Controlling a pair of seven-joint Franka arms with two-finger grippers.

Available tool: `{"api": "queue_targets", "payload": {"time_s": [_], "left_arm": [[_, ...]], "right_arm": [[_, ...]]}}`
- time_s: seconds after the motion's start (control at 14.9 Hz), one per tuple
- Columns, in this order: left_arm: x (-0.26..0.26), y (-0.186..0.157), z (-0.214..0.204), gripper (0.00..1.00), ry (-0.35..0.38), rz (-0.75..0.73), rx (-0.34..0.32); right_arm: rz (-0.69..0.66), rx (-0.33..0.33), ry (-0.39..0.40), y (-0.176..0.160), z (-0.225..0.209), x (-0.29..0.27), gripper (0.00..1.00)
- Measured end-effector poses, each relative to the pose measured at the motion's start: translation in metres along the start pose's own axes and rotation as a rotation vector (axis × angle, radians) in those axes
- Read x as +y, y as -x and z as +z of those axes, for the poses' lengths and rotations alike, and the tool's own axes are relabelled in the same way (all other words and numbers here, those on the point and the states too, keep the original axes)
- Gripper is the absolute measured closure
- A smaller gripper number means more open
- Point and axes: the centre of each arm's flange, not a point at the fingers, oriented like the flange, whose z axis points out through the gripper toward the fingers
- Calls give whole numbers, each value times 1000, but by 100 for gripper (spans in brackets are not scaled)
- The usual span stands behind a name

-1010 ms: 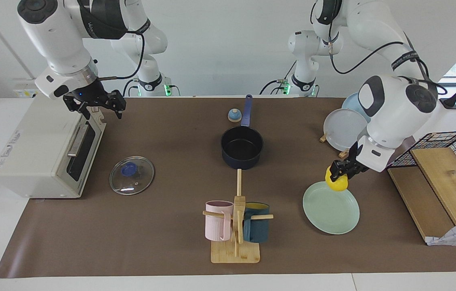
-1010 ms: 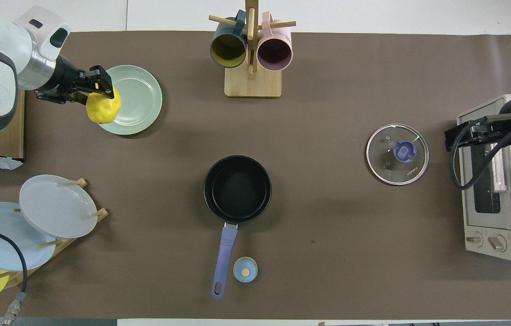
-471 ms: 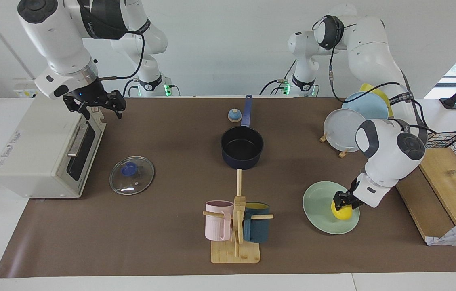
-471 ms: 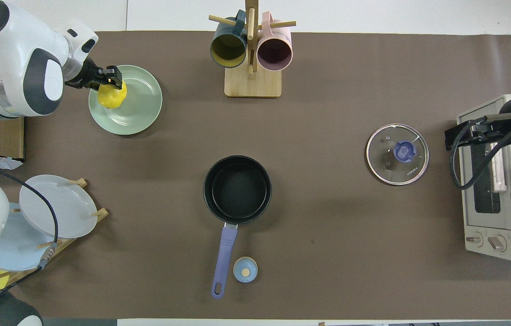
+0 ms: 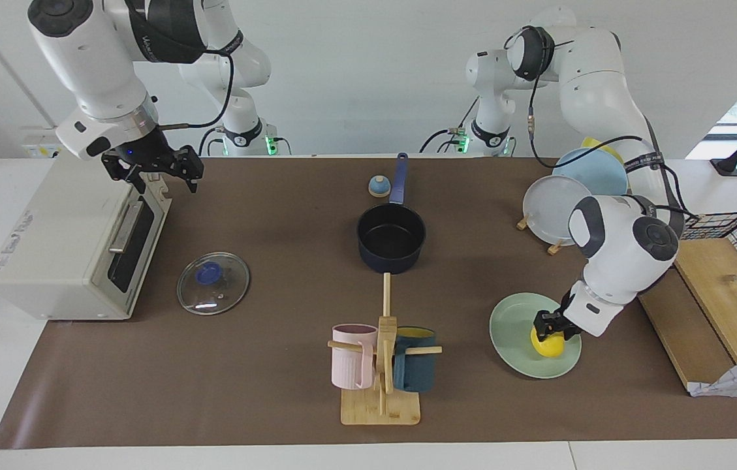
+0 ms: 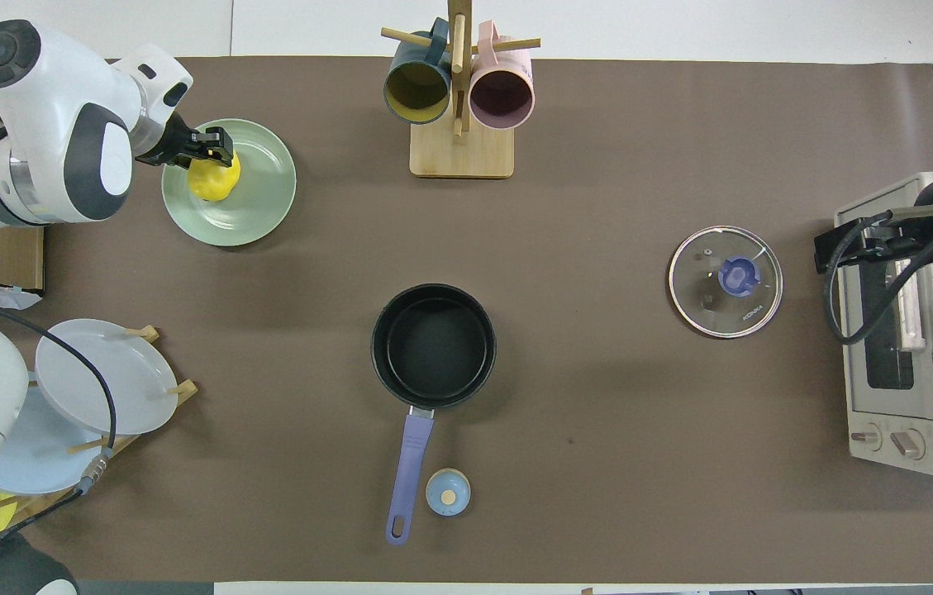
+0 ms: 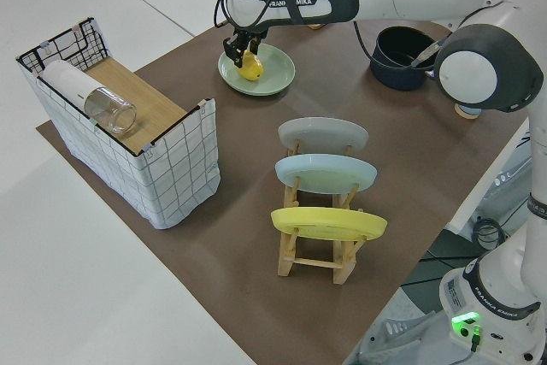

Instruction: Transfer potato from pot to plate

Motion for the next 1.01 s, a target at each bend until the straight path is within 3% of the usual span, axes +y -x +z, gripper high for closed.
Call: {"api": "queue_targets", "payload": {"time_s": [0.2,0.27,0.61,1.01], "left_arm": [[0,0,-2,4,-1,1,-4],[0,0,-7,0,-1,1,-7],[-8,14,-108,0,-6,-12,-22],[-11,62,-228,0,-13,-15,-51]], "right_arm": [[10,3,-3,0,0,2,0],[25,12,-5,-1,0,3,0],[67,19,-9,-2,0,20,0],[75,20,-12,-2,0,25,0]]}}
